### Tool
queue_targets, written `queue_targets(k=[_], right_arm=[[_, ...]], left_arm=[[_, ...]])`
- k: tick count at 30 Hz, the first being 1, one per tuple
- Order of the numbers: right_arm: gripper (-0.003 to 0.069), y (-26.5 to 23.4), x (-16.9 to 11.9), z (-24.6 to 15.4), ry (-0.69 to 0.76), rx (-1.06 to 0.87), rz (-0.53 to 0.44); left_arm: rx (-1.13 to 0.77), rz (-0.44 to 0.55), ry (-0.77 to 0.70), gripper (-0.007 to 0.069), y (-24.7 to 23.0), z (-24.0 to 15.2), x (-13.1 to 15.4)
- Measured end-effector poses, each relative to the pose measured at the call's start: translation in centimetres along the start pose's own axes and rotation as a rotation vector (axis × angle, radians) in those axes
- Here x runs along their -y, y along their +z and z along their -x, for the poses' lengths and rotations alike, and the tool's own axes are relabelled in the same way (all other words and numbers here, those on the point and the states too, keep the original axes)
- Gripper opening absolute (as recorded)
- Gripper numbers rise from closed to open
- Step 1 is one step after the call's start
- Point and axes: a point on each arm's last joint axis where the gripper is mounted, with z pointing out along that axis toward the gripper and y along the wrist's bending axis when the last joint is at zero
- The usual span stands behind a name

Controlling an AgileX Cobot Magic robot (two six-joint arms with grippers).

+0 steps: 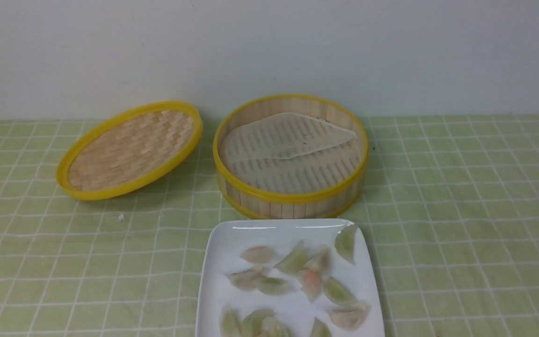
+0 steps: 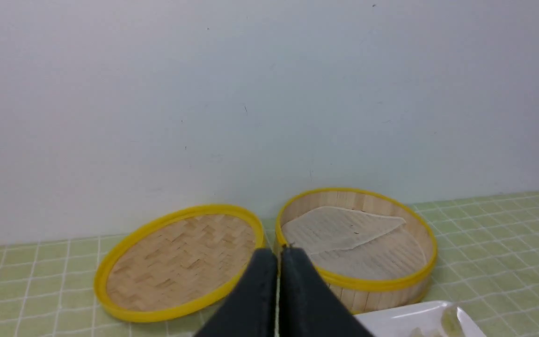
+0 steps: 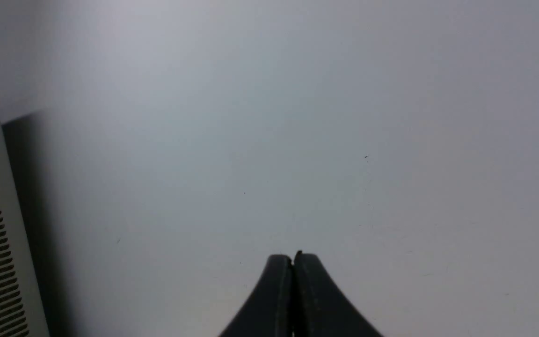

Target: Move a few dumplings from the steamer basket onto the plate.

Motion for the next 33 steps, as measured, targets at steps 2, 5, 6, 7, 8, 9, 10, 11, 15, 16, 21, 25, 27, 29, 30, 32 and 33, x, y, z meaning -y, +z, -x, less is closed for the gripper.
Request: queue_targets(k=[2,5,6,7,8,9,10,11,15,16,21,25,27,29,30,32,33], right_arm=[[-0.0015,0.0,0.0,0.0,0.0,0.0,0.0],[-0.0015,0.0,0.0,0.0,0.0,0.0,0.0],[-0.0015,0.0,0.0,0.0,0.0,0.0,0.0],[-0.0015,0.0,0.0,0.0,0.0,0.0,0.0],[-0.0015,0.0,0.0,0.0,0.0,0.0,0.0],[-0.0015,0.0,0.0,0.0,0.0,0.0,0.0],[-0.0015,0.0,0.0,0.0,0.0,0.0,0.0],[-0.0015,0.0,0.0,0.0,0.0,0.0,0.0],[-0.0015,0.0,0.0,0.0,0.0,0.0,0.0],[-0.0015,0.0,0.0,0.0,0.0,0.0,0.0],[-0.0015,0.0,0.0,0.0,0.0,0.0,0.0],[-0.0015,0.0,0.0,0.0,0.0,0.0,0.0],[-0.0015,0.0,0.0,0.0,0.0,0.0,0.0],[-0.0015,0.0,0.0,0.0,0.0,0.002,0.001],[-0.0015,0.0,0.0,0.0,0.0,0.002,0.001],[-0.0015,0.0,0.0,0.0,0.0,0.001,0.0],[-0.0015,0.0,0.0,0.0,0.0,0.001,0.0]], left_arm=[[-0.016,0.002,0.003,-0.0006,0.3,-0.7,0.0],[-0.052,0.005,0.011,-0.0006,1.2,-1.7,0.0],[-0.063,0.006,0.013,-0.0006,1.4,-2.0,0.0],[-0.071,0.007,0.014,-0.0006,1.5,-2.2,0.0],[-0.082,0.007,0.015,-0.0006,1.7,-2.6,0.0],[-0.097,0.008,0.018,-0.0006,2.0,-3.0,0.0],[-0.105,0.009,0.019,-0.0006,2.2,-3.2,0.0],[-0.108,0.01,0.02,-0.0006,2.3,-3.3,0.0],[-0.121,0.011,0.034,-0.0006,3.0,-4.3,0.0],[-0.111,0.007,0.039,-0.0006,3.3,-4.5,0.1],[0.032,-0.052,0.075,-0.0006,4.9,-6.6,0.5],[0.13,-0.049,0.087,-0.0006,5.5,-10.3,0.5],[0.12,-0.023,0.085,-0.0006,6.0,-12.1,0.3],[0.07,-0.195,0.114,-0.0006,6.9,-14.8,-0.1],[0.039,0.067,0.093,-0.0006,7.3,-16.1,-0.3],[-0.019,0.118,0.08,-0.0006,7.9,-18.2,-0.8],[-0.025,0.123,0.074,-0.0006,7.9,-18.4,-0.9]])
